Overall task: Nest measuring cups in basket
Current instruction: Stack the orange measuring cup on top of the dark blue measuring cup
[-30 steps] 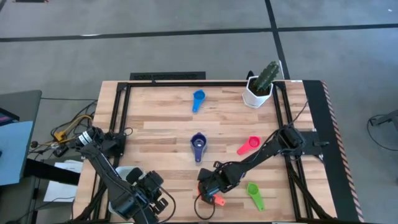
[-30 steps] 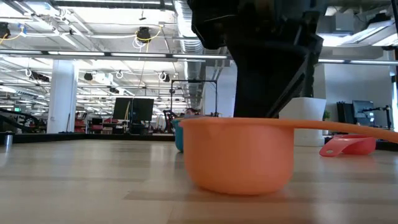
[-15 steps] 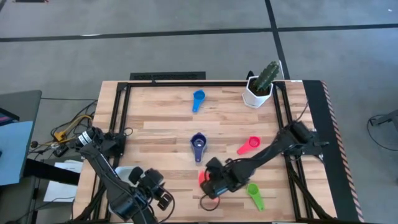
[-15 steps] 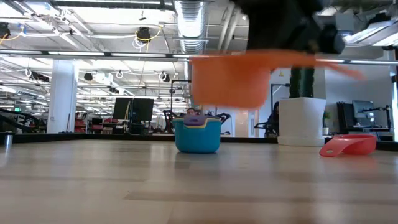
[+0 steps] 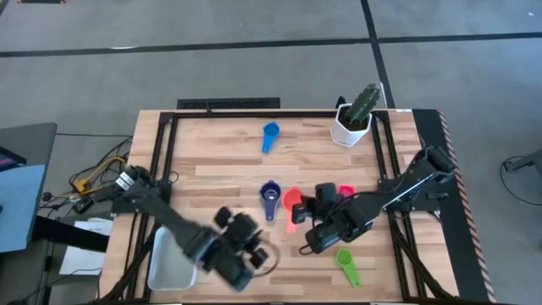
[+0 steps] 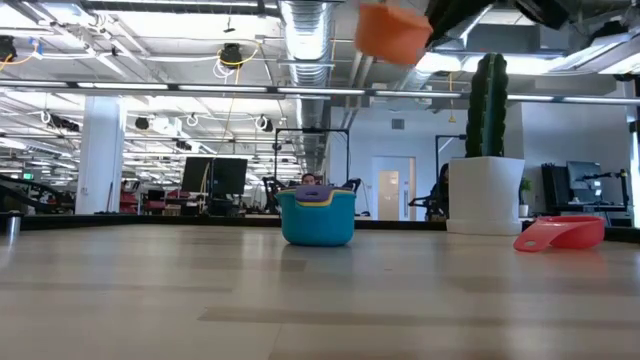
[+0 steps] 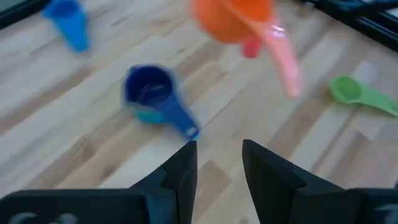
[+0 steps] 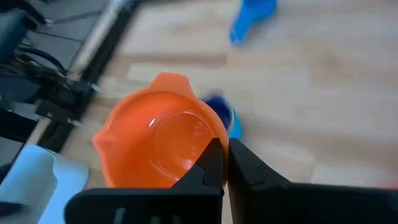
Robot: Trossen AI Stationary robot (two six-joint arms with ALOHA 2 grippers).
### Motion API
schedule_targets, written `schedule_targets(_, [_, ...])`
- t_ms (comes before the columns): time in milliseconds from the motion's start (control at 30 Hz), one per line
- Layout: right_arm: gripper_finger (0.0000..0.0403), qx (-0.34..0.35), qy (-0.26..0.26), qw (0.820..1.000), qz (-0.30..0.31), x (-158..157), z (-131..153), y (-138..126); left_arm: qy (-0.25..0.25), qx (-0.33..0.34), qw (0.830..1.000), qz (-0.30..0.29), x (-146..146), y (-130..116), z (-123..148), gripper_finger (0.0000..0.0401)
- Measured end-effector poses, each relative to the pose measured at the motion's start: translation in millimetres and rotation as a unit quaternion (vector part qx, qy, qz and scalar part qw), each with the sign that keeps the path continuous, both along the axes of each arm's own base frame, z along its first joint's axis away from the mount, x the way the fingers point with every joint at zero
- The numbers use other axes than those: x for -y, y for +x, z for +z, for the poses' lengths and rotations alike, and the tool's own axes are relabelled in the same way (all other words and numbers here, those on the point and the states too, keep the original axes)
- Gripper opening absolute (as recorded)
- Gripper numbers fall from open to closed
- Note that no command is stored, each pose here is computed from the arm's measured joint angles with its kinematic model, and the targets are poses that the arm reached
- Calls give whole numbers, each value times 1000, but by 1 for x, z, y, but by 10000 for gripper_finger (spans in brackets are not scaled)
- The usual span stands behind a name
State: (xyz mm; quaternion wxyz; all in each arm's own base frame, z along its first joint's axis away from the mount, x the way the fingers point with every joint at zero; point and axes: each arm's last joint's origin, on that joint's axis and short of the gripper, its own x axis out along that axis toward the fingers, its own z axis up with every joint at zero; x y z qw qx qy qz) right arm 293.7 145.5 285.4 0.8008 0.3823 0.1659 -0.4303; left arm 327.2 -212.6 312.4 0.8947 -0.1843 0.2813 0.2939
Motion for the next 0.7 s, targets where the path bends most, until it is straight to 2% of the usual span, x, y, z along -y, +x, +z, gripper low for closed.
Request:
schedule_targets(133, [22,19,-16,1000,10,7,17,-6,-34,23,999,-27,-29,35,7,116])
schedule_targets(233, [28,32,-19,999,8,12,28,-14,-53,46,997,-28,-49,52,12,116])
schedule_targets(400, [22,43,-39,998,3,21,44,-27,-62,87,994,-32,-70,61,28,116])
schedule_targets(633, [25,17,-80,997,-3,34,53,-42,-109,143,976,-121,-89,80,44,116])
schedule_targets(700, [28,15,-87,996,-8,37,55,-44,-113,154,976,-105,-96,82,46,116])
